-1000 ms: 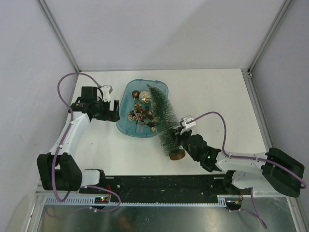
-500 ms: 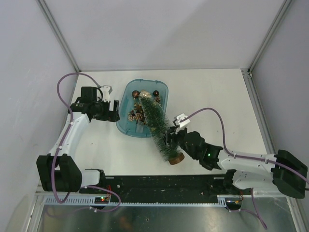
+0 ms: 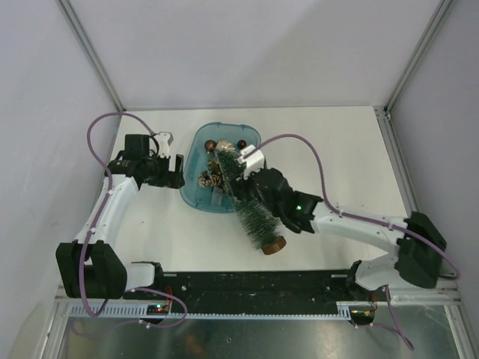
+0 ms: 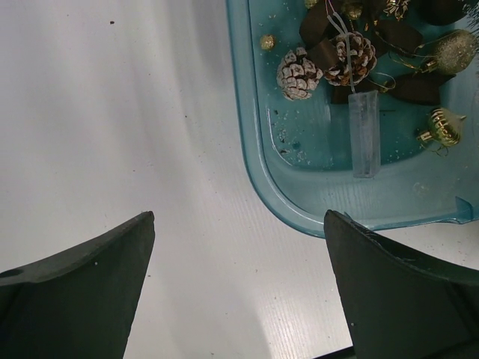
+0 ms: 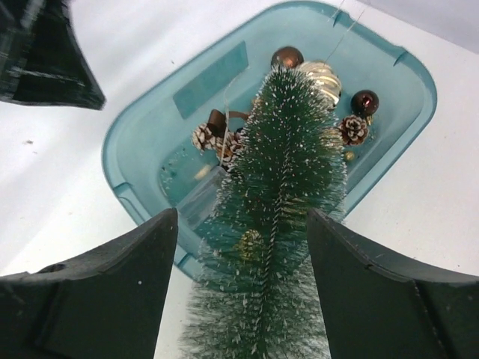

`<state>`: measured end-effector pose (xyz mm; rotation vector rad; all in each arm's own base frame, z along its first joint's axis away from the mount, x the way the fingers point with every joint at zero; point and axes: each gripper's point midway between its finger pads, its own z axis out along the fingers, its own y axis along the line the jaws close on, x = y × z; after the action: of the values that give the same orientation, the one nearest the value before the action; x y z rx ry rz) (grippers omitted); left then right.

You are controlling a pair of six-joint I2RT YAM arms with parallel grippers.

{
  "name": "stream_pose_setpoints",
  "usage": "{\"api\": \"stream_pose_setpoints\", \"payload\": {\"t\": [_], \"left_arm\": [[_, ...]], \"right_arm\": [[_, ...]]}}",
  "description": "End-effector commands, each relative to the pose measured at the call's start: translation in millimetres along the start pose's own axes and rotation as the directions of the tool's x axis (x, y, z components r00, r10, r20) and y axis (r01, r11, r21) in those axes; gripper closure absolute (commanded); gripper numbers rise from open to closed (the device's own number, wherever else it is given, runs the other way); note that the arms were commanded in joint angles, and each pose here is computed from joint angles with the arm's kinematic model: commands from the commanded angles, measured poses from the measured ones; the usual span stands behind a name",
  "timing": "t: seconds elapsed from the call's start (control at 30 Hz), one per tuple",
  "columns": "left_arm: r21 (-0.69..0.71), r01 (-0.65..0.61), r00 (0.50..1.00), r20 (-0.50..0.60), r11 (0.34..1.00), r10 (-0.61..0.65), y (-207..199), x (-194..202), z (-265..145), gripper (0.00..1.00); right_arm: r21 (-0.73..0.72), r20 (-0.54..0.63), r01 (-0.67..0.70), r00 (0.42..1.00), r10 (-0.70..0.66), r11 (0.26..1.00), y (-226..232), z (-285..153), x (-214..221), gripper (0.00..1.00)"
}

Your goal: Decorate the small christmas tree

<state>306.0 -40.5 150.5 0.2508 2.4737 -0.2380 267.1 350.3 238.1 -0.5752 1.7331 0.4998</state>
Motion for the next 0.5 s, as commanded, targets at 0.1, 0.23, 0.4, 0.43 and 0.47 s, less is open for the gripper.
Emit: {"api": "stream_pose_setpoints", "payload": {"t": [0.1,0.23,0.4,0.43,0.47], "left_arm": [[-0.023,-0.038,0.998,0.039,0.999,0.039,2.6,-8.5,-12.5,0.0],[-0.025,-0.037,0.999,0.034,0.999,0.038,3.3,-7.3,-10.9,0.0],[-0.018,-0.028,0.999,0.026,0.999,0.028,2.8,-8.6,-7.8,0.0],[-0.017,-0.025,0.999,0.027,1.0,0.026,2.5,-9.1,-7.9,0.0],[-0.013,-0.024,0.999,0.028,1.0,0.024,1.7,-9.6,-7.8,0.0]], "right_arm": [[0.093,-0.236,0.093,0.969,-0.069,0.991,-15.4,37.9,49.7,0.29],[0.134,-0.254,0.112,0.964,-0.075,0.985,-21.4,45.4,57.6,0.35],[0.149,-0.235,0.108,0.97,-0.071,0.983,-25.3,49.2,53.5,0.7],[0.151,-0.226,0.103,0.972,-0.067,0.983,-26.3,49.5,50.8,0.8],[0.149,-0.214,0.094,0.975,-0.06,0.984,-26.9,49.0,46.3,0.9]]}}
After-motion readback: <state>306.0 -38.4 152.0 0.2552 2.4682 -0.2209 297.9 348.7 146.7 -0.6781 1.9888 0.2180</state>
